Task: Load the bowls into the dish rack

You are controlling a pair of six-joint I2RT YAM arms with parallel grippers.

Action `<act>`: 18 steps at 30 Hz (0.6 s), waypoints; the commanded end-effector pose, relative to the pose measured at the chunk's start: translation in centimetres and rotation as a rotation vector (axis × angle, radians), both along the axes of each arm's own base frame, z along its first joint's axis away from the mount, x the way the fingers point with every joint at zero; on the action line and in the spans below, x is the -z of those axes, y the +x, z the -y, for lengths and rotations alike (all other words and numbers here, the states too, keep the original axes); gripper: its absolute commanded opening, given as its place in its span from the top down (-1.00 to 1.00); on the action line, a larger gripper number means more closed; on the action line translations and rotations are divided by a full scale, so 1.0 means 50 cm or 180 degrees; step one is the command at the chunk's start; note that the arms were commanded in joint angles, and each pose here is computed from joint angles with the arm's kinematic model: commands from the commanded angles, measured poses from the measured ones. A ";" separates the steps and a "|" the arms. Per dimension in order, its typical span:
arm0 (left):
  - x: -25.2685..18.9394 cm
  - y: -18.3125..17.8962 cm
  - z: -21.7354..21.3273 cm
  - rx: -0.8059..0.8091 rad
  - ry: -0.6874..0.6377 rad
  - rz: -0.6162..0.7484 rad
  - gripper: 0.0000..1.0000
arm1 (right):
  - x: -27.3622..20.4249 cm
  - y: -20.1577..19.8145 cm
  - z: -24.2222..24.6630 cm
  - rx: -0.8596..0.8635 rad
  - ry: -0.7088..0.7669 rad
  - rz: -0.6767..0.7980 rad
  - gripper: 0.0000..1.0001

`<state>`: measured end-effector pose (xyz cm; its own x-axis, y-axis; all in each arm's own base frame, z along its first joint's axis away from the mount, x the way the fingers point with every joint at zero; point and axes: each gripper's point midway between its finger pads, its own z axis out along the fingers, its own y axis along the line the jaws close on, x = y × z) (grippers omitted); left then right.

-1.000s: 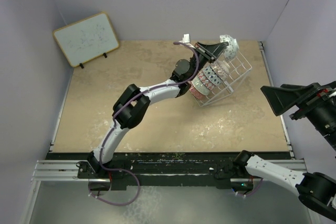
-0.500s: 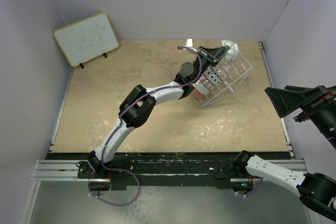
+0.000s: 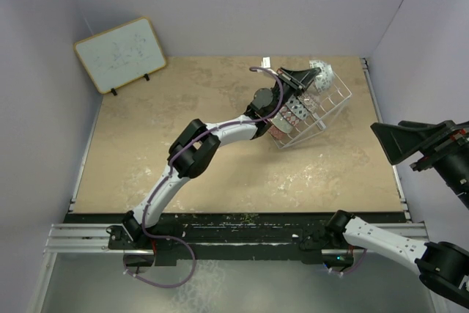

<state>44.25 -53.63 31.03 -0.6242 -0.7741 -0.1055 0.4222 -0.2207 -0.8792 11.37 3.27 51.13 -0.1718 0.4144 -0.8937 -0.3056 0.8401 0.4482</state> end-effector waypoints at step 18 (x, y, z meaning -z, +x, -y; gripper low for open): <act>-0.049 -0.005 -0.011 0.0059 -0.0312 0.0021 1.00 | 0.004 0.001 0.023 0.0095 0.0079 -0.0003 -1.00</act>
